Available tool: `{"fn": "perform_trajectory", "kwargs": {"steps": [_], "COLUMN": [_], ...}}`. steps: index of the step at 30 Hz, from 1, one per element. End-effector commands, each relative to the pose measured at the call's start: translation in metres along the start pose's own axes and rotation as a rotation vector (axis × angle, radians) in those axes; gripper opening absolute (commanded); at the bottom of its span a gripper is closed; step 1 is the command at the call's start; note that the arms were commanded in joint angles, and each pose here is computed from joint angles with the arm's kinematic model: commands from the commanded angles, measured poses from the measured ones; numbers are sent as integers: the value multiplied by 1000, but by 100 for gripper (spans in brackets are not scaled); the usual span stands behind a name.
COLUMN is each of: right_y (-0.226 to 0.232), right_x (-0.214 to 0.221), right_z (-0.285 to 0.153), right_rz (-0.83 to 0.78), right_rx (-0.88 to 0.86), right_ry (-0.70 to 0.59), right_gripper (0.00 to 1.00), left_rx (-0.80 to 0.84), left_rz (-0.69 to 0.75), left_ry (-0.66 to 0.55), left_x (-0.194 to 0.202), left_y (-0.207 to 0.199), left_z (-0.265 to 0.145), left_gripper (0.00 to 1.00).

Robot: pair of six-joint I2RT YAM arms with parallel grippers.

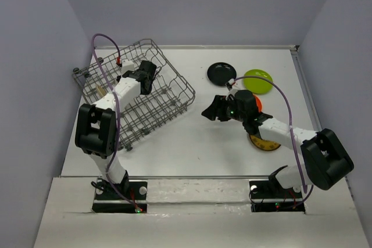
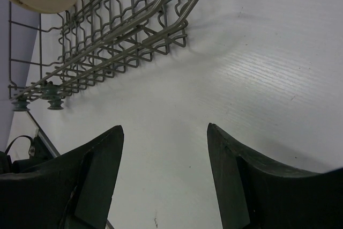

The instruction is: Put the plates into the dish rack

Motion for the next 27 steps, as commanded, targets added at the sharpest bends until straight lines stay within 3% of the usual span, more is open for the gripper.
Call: {"fn": "perform_trajectory", "kwargs": {"steps": [1, 10, 14, 20, 27], "right_y": [14, 17, 17, 19, 20], "right_x": [-6, -7, -7, -7, -8], "right_z": [2, -2, -1, -3, -4], "right_rz": [-21, -24, -24, -26, -29], "right_rx": [-67, -76, -78, -83, -85], "right_ry": [-24, -33, -31, -34, -38], "right_gripper": [69, 69, 69, 69, 69], "left_rx": [-70, -71, -69, -67, -52], "left_rz": [-60, -34, -22, -19, -33], "left_ry": [-43, -30, -27, -35, -60], "left_x": [-3, 7, 9, 10, 2], "left_y": [3, -8, -11, -8, 1], "left_z": [5, 13, 15, 15, 7], "left_gripper": [5, 6, 12, 36, 42]}}
Point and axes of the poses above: each gripper's point midway between its finger pads, its own z axis out along the fingers, its own y axis along the line the jaws close on, x = y × z, the point moved 4 cm from there along -z, back along the fingers, and after that the axes turned 14 degrees about z, right-handed, at the moved point
